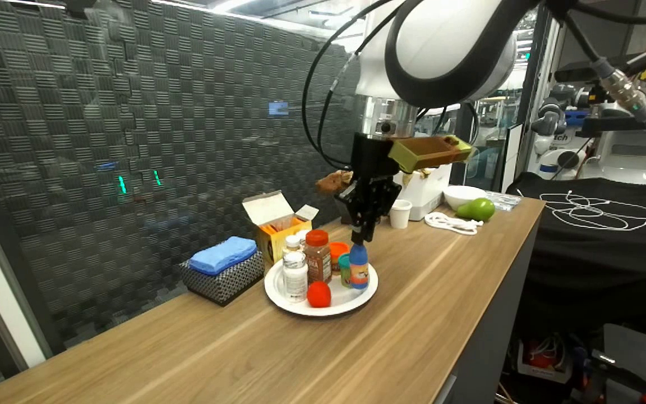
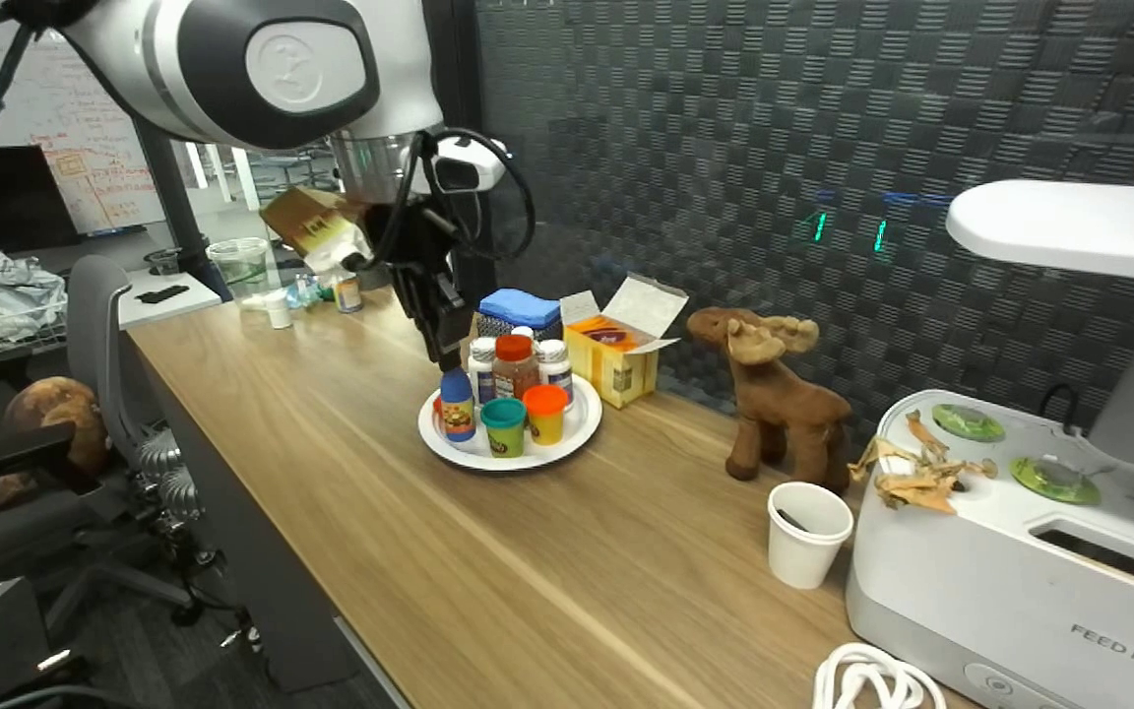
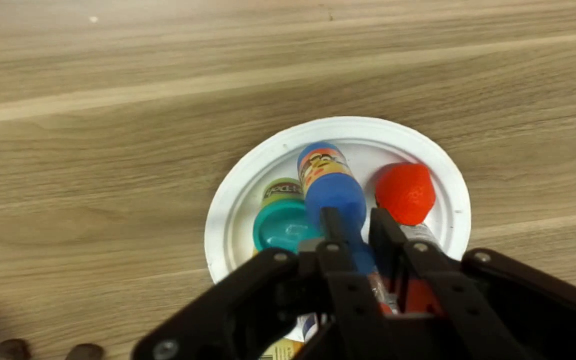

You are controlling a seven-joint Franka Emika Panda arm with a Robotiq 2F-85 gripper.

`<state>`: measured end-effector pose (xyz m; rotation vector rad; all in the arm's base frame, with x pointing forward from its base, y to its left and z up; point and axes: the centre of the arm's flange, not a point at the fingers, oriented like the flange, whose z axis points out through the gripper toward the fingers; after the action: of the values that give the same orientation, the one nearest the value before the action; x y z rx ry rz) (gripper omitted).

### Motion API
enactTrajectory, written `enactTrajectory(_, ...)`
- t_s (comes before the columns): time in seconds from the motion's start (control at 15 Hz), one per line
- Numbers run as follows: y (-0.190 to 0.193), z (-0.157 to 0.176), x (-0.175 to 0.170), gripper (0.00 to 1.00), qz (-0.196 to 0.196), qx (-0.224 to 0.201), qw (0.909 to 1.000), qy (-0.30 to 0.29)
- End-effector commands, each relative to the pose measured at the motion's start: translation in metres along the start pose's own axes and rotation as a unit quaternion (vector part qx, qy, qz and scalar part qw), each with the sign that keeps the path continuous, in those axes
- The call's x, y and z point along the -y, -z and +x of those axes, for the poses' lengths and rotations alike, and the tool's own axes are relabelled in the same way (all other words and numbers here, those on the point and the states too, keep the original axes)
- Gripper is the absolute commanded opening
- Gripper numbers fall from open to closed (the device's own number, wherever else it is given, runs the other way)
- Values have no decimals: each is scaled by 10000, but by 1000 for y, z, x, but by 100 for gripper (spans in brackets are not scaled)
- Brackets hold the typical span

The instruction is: Put the containers and strawberry toy on the white plate

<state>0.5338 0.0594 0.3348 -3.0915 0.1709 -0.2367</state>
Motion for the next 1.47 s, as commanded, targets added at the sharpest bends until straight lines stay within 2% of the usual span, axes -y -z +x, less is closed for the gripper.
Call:
enactTrajectory(0.0,9,-1,-15,15,308,-245,9992,96)
enactTrajectory(0.27,9,7,-12,15,450,-276,9984,224)
enactTrajectory(0.93,-19,14,3,15,472,-217,9981,345)
enactTrajectory(1.4,-23,20,25,15,209,-436,9972,571)
